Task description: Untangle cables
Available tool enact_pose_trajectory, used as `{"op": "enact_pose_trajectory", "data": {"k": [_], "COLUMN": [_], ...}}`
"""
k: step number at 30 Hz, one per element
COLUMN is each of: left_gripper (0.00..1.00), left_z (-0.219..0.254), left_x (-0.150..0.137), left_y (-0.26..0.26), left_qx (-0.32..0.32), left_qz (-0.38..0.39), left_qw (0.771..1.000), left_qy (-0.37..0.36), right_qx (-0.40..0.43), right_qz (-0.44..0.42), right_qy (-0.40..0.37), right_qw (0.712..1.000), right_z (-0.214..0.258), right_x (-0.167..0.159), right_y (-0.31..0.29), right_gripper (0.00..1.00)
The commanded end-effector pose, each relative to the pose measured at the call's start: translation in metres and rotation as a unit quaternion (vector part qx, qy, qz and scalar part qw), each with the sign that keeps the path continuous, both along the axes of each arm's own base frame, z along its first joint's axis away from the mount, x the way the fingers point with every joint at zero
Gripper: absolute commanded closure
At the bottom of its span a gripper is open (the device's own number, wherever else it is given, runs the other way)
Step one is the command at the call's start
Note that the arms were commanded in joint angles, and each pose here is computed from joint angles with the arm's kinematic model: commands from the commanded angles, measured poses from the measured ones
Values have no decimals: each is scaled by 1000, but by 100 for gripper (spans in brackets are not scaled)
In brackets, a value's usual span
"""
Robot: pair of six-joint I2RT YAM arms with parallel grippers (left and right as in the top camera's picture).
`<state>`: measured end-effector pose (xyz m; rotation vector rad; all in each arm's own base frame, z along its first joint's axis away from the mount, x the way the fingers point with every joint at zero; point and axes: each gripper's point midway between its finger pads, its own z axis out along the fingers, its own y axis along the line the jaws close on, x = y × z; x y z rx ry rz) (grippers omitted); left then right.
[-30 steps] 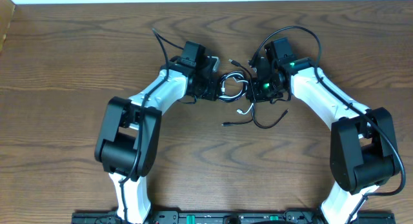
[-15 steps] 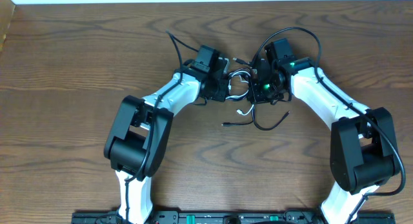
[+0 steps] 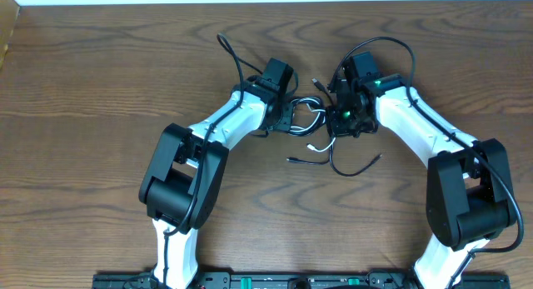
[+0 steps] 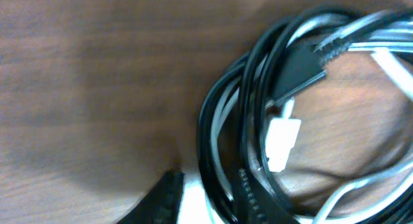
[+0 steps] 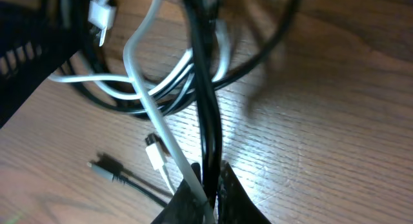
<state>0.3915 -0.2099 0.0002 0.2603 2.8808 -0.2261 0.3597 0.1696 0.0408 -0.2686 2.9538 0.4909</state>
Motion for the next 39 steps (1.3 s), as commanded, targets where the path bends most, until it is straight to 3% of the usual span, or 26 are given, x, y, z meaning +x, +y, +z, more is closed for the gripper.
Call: {"op": "enact_pose_trajectory", "data": {"k": [1,8,17,25,34,36,39], "left_gripper": [65,56,57,72,74,90,92], "left_z": [-22,13,16,-1,-17,-20,-20], "left_x": [-25,-18,-13,-6,-20,-19,-20], "left_y": [23,19,6,1,16,23,23], "left_qx": [54,55,20,7,39,57,64], "left_qz": [12,11,6,19,23,23,-22], "left_qw": [996,996,998,999,997,997,996], "left_qy": [64,70,64,44,61,56,51], "right_qx": [-12,35,68,68,62,51,79], "right_qz": [-6,5,13,19,28,25,27], "right_qy": [-13,2,19,24,24,20,27], "right_qw": [1000,999,997,997,997,998,996], "right_z": [5,10,14,14,13,11,24], "right_x": [6,0,-7,-12,-16,-14,-14], "right_y": [-5,11,21,25,31,27,29], "right_gripper": [95,94,91,90,88,88,81]}}
